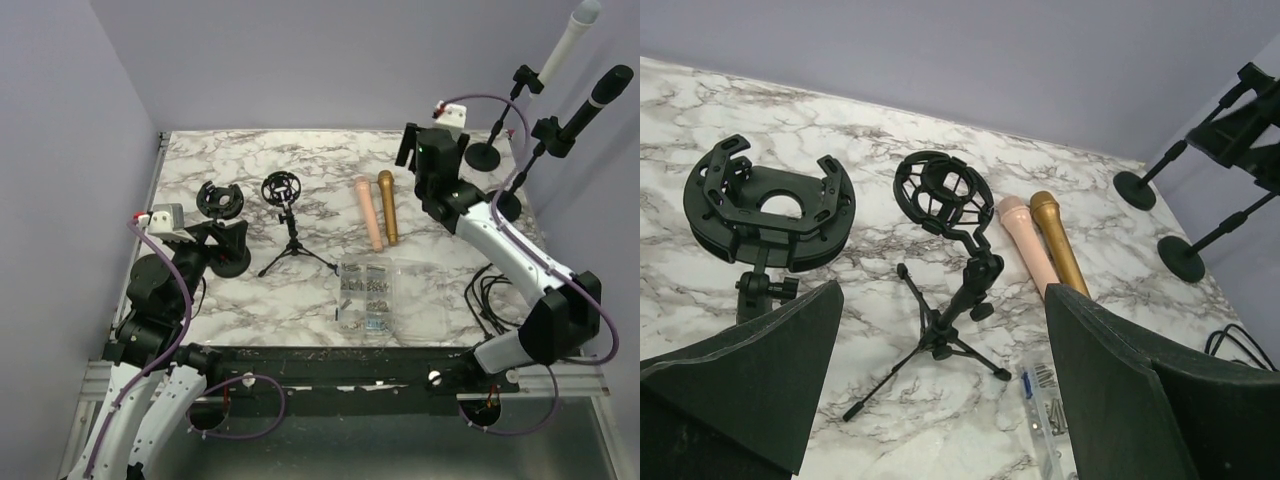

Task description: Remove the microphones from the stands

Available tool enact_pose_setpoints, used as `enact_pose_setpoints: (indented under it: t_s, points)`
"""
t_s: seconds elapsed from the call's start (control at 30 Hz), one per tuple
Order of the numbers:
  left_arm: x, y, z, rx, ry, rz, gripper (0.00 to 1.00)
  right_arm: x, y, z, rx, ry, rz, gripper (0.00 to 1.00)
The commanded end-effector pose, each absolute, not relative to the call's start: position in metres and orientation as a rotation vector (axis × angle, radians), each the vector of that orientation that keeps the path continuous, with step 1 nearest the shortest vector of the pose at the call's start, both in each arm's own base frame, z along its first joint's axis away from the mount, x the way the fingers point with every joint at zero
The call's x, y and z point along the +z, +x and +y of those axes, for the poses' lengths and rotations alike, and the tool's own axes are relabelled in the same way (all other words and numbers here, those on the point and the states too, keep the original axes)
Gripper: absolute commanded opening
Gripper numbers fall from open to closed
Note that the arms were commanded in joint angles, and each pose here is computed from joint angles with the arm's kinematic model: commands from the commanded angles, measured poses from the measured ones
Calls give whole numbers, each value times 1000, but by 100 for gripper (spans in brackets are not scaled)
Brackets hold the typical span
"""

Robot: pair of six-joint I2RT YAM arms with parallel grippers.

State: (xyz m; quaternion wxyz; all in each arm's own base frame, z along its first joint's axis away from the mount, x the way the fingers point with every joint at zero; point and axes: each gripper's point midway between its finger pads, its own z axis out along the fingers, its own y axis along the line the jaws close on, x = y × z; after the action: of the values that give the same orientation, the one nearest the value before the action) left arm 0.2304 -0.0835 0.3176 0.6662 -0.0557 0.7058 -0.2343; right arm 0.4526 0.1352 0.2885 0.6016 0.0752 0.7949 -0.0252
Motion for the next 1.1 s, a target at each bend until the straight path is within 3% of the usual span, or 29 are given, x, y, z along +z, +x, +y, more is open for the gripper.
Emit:
enact_pose_setpoints:
  t_s: [0.0,0.2,0.3,0.37,0.57,0.67,1.07]
  points:
    - [320,231,-88,-558,-111,1585,84,307,429,48,-371,476,1554,83]
    - [323,228,-88,-565,-109,1573,84,286,408,-48,-554,692,1412,84]
    - [325,226,-89,-575,-101,1563,84,257,404,-84,-600,778,1385,91]
    - [324,227,-89,-575,-103,1565,84,240,405,-97,-613,803,1371,100]
    - [321,229,-93,-585,-95,1580,84,211,433,-96,-558,750,1472,100]
    - [321,229,-92,-579,-101,1583,84,226,437,-85,-458,719,1488,100]
    - [307,240,-105,-605,-57,1634,84,351,431,-107,-563,749,1339,100]
